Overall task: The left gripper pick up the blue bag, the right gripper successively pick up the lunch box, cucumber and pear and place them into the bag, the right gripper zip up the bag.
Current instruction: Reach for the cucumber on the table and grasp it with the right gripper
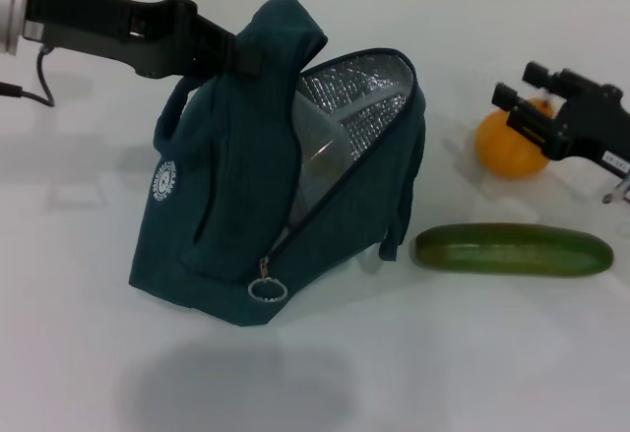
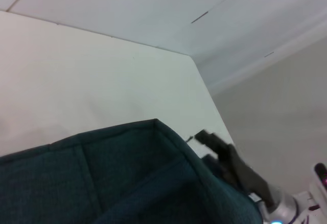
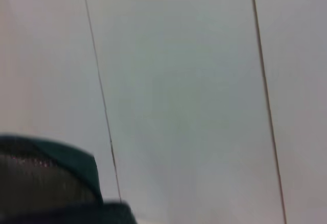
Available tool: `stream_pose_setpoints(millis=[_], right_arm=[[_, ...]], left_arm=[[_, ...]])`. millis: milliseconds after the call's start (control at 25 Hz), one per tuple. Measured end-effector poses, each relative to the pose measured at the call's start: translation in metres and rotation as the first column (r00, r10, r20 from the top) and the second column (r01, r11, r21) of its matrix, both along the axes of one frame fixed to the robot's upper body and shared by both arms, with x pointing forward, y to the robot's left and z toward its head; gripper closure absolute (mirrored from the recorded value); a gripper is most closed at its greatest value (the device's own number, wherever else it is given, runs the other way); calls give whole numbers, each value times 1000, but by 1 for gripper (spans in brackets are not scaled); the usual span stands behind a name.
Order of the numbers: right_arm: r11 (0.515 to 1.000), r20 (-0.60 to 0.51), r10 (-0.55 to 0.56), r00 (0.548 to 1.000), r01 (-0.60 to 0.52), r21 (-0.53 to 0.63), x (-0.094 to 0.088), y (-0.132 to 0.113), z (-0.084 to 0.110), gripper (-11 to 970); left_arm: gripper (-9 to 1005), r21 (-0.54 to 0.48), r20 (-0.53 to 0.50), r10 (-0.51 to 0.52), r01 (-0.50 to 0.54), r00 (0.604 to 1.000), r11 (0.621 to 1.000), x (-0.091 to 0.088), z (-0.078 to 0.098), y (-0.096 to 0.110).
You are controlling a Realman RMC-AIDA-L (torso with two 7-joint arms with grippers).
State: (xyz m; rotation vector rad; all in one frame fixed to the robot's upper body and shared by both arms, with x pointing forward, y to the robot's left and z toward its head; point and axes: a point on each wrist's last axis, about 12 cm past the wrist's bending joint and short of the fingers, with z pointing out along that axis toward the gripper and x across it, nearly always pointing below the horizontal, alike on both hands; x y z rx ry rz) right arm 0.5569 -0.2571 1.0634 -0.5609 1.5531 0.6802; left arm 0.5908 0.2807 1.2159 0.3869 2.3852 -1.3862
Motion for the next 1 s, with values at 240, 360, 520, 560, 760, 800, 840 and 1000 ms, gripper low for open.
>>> stream_pose_setpoints(millis=[240,360,520,560,760,800,840,1000], right_arm=[[998,52,9,999,-13,65,1,-18,29,393],[995,29,66,997,-68,76,6,-27,49,288],[974,-84,224,971,-226,-12,18,-29,83,177],[959,-124,269,955,-277,-53,22,-28,93,157],[826,-328,432,840,-515,-230,35,-27,140,117],[790,-362,453,815,-555,-262,36,-26,146,117],[753,-397,465,792,-589,-294,37,-25,151,117],[620,-503,452,737,-665,-417,44,-16,158,118]], left_arm=[[951,2,1,6,-6,1000,1000,0,0,2],[951,3,1,10,-10,1000,1000,0,-1,2],[951,4,1,12,-12,1000,1000,1,0,3],[951,5,1,12,-12,1000,1000,1,0,3],[951,9,5,12,-12,1000,1000,2,1,3],[951,9,6,13,-13,1000,1000,2,1,3],[951,10,7,14,-14,1000,1000,3,1,3],[951,11,11,18,-18,1000,1000,4,1,2]])
